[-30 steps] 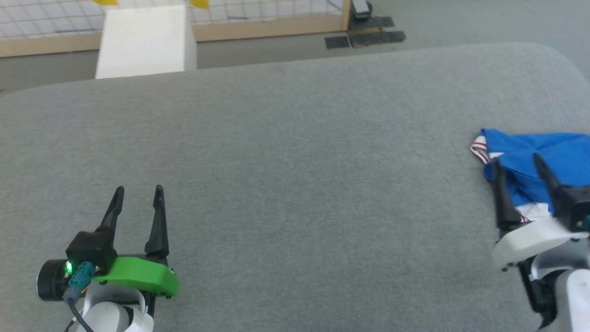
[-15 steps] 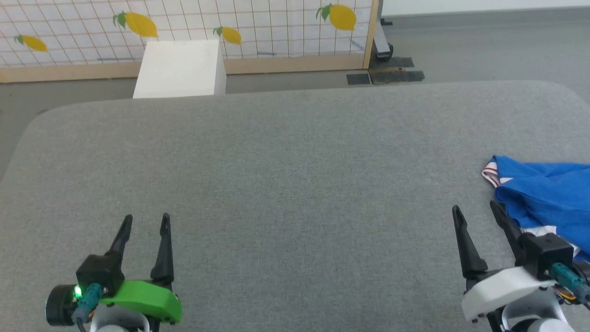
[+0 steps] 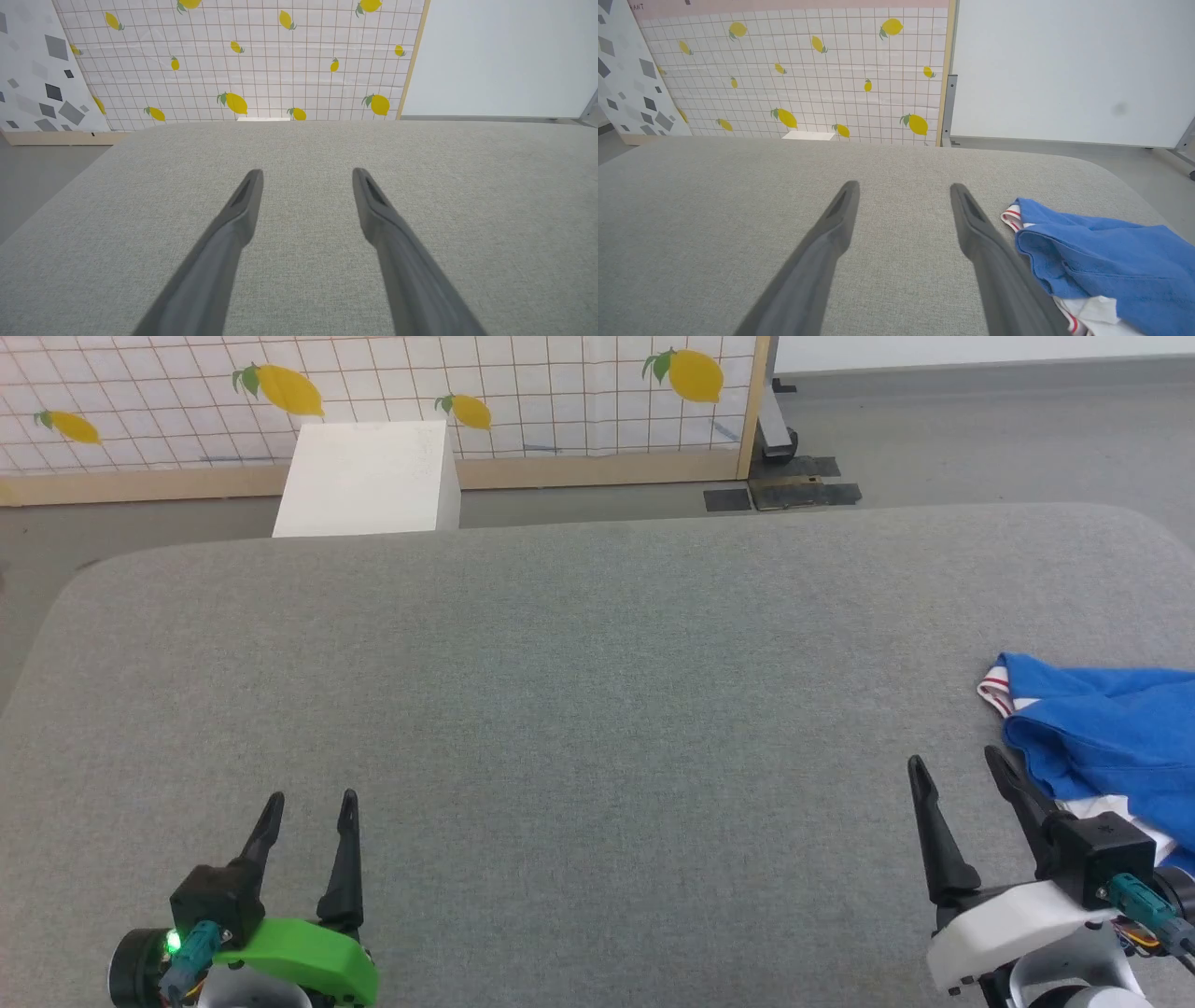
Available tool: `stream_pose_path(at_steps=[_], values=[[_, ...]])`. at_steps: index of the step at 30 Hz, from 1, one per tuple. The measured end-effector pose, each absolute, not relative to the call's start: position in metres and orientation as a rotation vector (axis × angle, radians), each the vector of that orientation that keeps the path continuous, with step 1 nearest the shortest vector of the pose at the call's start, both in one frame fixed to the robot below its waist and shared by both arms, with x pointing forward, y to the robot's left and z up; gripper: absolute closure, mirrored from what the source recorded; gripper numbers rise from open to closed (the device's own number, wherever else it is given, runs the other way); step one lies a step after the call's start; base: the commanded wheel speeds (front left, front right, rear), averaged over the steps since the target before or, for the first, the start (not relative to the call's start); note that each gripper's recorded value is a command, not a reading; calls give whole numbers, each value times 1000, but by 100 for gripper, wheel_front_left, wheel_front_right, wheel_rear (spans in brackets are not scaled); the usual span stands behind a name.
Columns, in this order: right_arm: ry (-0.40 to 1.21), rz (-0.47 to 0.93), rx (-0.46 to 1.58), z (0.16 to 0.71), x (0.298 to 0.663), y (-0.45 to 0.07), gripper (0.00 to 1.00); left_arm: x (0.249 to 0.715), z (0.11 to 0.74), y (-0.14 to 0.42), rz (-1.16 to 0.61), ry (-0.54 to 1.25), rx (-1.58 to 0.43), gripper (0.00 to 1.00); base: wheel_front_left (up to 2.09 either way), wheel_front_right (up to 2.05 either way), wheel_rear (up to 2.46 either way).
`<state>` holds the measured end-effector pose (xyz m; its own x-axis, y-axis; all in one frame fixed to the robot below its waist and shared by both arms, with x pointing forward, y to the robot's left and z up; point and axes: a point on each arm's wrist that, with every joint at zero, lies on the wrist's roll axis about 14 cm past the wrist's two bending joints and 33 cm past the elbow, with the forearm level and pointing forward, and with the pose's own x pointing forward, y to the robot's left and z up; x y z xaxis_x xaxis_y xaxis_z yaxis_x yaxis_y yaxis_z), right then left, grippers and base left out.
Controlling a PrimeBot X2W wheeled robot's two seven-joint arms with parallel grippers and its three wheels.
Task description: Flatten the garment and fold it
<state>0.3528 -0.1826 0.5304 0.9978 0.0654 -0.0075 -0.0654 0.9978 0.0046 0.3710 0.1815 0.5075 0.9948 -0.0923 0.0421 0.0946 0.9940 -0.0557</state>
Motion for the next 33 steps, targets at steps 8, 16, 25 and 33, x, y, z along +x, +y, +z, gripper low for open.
stream_pose_path(at_steps=[8,16,25,33], values=[[7,81,6,530,354,-177,0,370,507,183,-89,-39,-63,0,0,0,0],[12,84,7,530,354,-176,0,371,508,183,-86,-42,-65,0,0,0,0],[16,82,6,530,352,-177,100,370,510,182,-91,-49,-68,100,0,0,0],[16,85,6,530,353,-176,100,370,511,182,-88,-44,-65,100,0,0,0]])
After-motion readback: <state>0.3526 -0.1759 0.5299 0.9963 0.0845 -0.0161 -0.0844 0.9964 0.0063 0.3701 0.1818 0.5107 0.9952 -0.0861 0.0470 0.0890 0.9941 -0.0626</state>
